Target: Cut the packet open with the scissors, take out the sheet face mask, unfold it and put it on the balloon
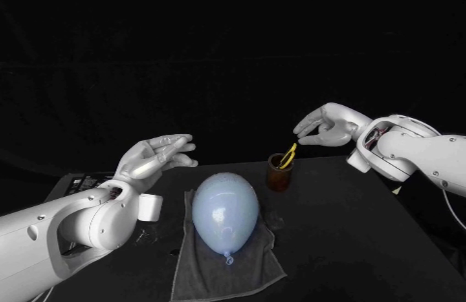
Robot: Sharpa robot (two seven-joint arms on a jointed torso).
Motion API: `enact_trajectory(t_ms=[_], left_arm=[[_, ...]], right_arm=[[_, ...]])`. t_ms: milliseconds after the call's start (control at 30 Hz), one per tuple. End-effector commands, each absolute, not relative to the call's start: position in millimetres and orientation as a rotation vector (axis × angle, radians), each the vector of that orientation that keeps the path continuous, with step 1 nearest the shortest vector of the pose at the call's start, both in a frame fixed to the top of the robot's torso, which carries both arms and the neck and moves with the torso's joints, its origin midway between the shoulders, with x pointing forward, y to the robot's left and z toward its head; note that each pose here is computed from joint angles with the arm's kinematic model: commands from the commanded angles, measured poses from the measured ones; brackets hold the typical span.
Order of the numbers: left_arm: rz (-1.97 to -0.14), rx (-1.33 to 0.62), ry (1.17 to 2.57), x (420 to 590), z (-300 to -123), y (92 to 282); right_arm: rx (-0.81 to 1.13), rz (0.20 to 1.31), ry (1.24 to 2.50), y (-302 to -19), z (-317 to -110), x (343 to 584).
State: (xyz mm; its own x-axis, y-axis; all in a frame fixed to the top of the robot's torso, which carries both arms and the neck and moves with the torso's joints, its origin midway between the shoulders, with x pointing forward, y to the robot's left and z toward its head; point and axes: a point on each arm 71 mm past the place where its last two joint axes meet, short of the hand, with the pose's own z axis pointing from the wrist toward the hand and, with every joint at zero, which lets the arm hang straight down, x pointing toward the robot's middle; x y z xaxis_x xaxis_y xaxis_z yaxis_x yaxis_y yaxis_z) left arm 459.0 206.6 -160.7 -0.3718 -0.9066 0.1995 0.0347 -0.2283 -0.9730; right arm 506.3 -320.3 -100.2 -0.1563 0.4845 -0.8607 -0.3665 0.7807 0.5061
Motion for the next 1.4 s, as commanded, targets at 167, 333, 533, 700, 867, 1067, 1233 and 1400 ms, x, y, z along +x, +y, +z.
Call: enact_trajectory(t_ms=[167, 333, 533, 700, 867, 1067, 1233, 1400], left_arm=[[-1.721, -1.087, 1.311, 459.6, -155.2, 207.1], [-1.721, -1.087, 1.313, 460.5, -154.6, 207.9], [-1.708, -1.094, 1.319, 461.8, -155.0, 208.9], [-1.702, -1.097, 1.323, 462.6, -155.4, 209.8], [-1.699, -1.1, 1.328, 463.2, -155.8, 209.8], [-1.697, -1.103, 1.334, 463.6, -156.3, 209.6], [-1.695, -1.105, 1.338, 464.1, -156.8, 209.8], [-1.692, -1.128, 1.341, 465.6, -158.2, 210.7]], right_arm=[[-0.256, 0.454, 1.568, -313, -102, 502], [-0.363, 0.387, 1.54, -306, -103, 502], [-0.423, 0.368, 1.491, -297, -102, 503], [-0.442, 0.382, 1.455, -292, -100, 502], [-0.454, 0.387, 1.447, -289, -100, 503], [-0.458, 0.365, 1.451, -289, -102, 506], [-0.469, 0.344, 1.451, -286, -105, 511], [-0.48, 0.317, 1.454, -285, -110, 517]])
